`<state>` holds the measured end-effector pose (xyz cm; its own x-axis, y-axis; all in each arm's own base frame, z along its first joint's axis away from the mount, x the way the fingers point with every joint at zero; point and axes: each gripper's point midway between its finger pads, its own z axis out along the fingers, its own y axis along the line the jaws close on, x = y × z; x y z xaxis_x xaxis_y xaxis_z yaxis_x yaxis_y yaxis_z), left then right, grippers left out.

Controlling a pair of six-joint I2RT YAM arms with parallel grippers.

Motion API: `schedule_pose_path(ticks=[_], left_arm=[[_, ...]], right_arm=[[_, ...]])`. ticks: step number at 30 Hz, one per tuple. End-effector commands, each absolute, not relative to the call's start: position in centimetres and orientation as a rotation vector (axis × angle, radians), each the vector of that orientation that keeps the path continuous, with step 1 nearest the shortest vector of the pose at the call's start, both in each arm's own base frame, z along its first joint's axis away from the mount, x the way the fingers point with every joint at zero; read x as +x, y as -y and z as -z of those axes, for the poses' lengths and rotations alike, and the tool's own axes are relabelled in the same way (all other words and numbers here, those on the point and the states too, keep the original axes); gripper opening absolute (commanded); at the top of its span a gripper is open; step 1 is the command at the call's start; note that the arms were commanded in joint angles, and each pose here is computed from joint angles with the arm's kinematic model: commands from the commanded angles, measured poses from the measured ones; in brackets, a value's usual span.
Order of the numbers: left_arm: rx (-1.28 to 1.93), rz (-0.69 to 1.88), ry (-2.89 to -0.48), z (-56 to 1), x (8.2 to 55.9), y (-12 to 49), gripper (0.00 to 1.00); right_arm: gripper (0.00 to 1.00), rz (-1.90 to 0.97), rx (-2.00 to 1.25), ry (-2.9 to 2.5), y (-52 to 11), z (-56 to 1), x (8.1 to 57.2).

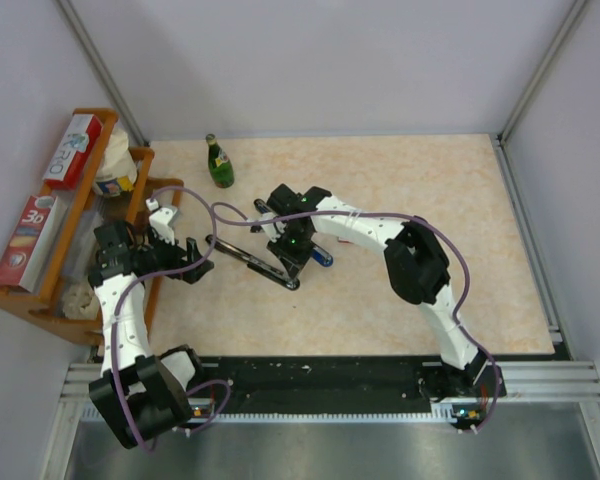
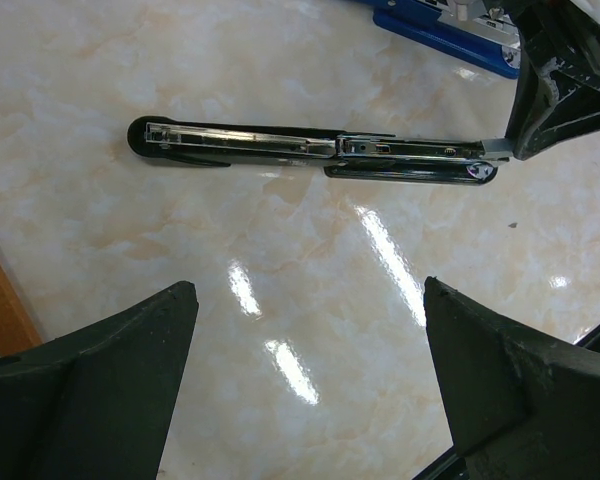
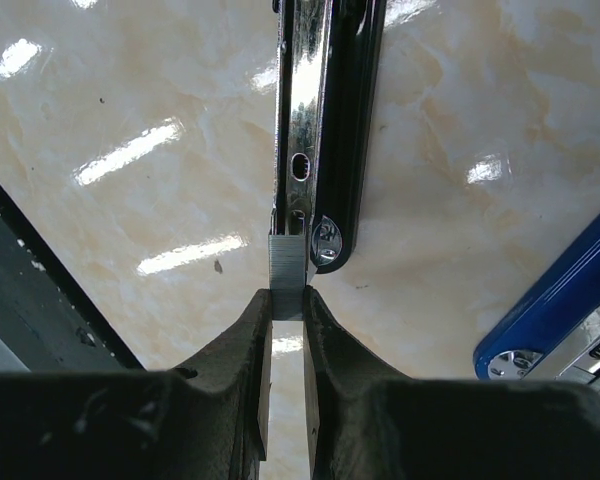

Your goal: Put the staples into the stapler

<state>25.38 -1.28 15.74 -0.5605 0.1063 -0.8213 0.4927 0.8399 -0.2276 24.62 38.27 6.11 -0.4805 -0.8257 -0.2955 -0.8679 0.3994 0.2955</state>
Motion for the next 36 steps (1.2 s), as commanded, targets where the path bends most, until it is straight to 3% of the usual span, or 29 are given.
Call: schedule_pose_path(ticks=[1, 29, 36], left_arm=[[0.462, 0.524, -2.078, -16.6, 25.8, 1.1, 0.99], [0.467, 0.535, -2.079, -16.5, 25.8, 1.2, 0.99], [0.47, 0.533, -2.077, -16.5, 25.7, 1.3, 0.99]], right_arm=[[0.08, -0.58, -1.536, -2.488, -39.4, -6.9, 25.6], [0.08, -0.47, -1.579, -2.481, -38.8, -5.5, 26.7], [0.12, -0.469, -1.582, -2.483, -38.8, -5.4, 26.7]])
